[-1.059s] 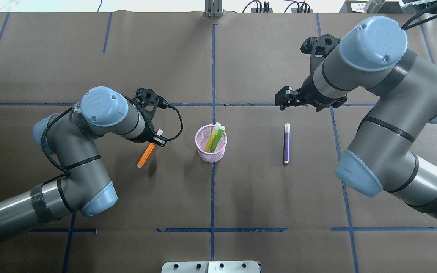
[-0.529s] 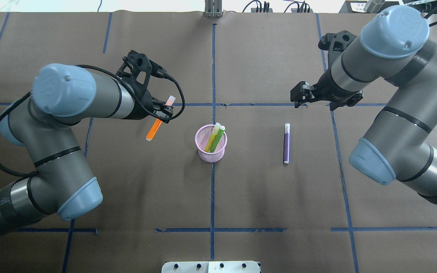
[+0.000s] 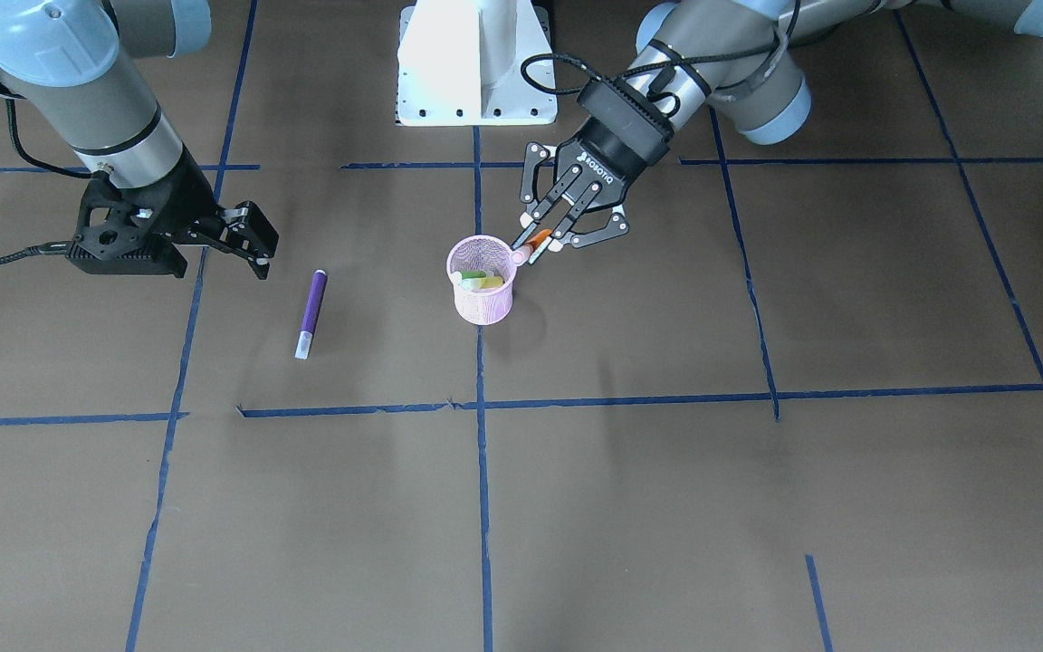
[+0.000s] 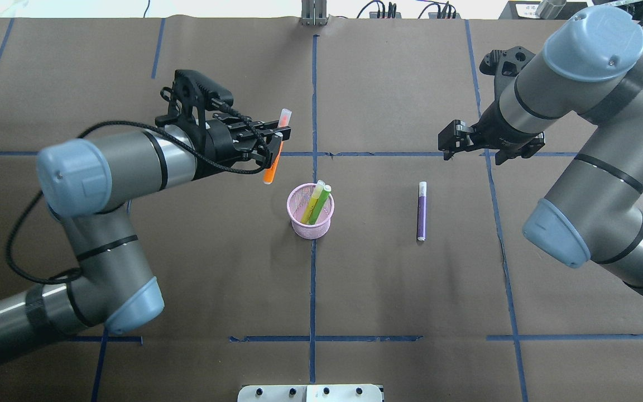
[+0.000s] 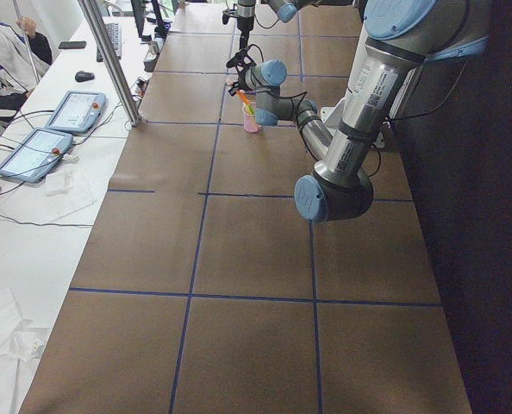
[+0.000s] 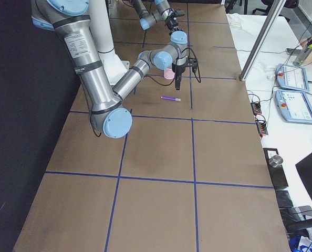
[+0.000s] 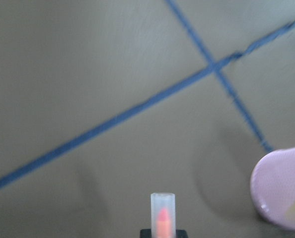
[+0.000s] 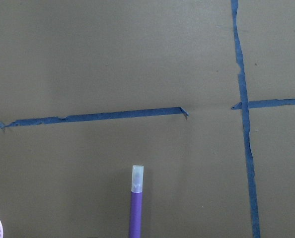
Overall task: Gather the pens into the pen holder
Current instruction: 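Lift the orange marker upright and carry it over the pen holder, then lower the orange marker into the pen holder and open the left gripper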
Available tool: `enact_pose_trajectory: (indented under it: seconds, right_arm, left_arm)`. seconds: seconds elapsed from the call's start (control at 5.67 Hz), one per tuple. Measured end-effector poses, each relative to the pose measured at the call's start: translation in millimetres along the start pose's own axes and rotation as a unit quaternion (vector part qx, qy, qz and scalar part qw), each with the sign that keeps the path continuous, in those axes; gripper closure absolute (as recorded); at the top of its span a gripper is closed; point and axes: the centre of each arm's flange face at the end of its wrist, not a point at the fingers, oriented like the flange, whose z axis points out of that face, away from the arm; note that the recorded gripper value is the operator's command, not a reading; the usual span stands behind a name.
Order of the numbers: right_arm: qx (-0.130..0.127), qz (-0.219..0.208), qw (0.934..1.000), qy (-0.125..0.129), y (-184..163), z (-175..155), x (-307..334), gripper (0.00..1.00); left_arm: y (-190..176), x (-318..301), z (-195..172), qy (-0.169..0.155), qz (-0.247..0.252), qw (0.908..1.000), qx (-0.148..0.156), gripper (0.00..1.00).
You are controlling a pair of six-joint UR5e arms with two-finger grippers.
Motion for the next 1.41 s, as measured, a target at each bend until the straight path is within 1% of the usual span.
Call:
enact_pose_trajectory:
  seconds: [0.18,0.35,0.53,0.71,0.88,1.06,1.24,1.41]
  right_arm:
    - [-0.001,0.0,1.0,0.0,0,1,1,0.0]
    - [-0.001,0.001,1.0,0.001,0,1,1,0.0]
    - [-0.001,0.001,1.0,0.0,0,1,1,0.0]
    - [-0.002,0.001,1.0,0.001,0,1,1,0.0]
    - [-0.002,0.001,1.0,0.001,0,2,1,0.0]
    - [-0.002,0.002,1.0,0.001,0,2,2,0.0]
    - [-0.002,0.003,1.0,0.002,0,2,2,0.0]
    - [-0.002,0.004,1.0,0.003,-1,3,3,0.0]
  left_arm:
    - [39,-15,10,0.027,-0.015,0.9978,0.058,1.0]
    - [60,-20,15,0.045,-0.026,0.9946,0.09,1.0]
    - [62,-15,18,0.055,-0.032,0.9923,0.106,1.0]
    - [61,-8,21,0.061,-0.035,0.9913,0.112,1.0]
    - [66,-6,26,0.061,-0.036,0.9916,0.108,1.0]
    - [74,-4,34,0.058,-0.036,0.9924,0.102,0.97]
    - [82,1,39,0.057,-0.038,0.9928,0.098,0.35]
    - [88,9,41,0.06,-0.048,0.9925,0.096,0.0]
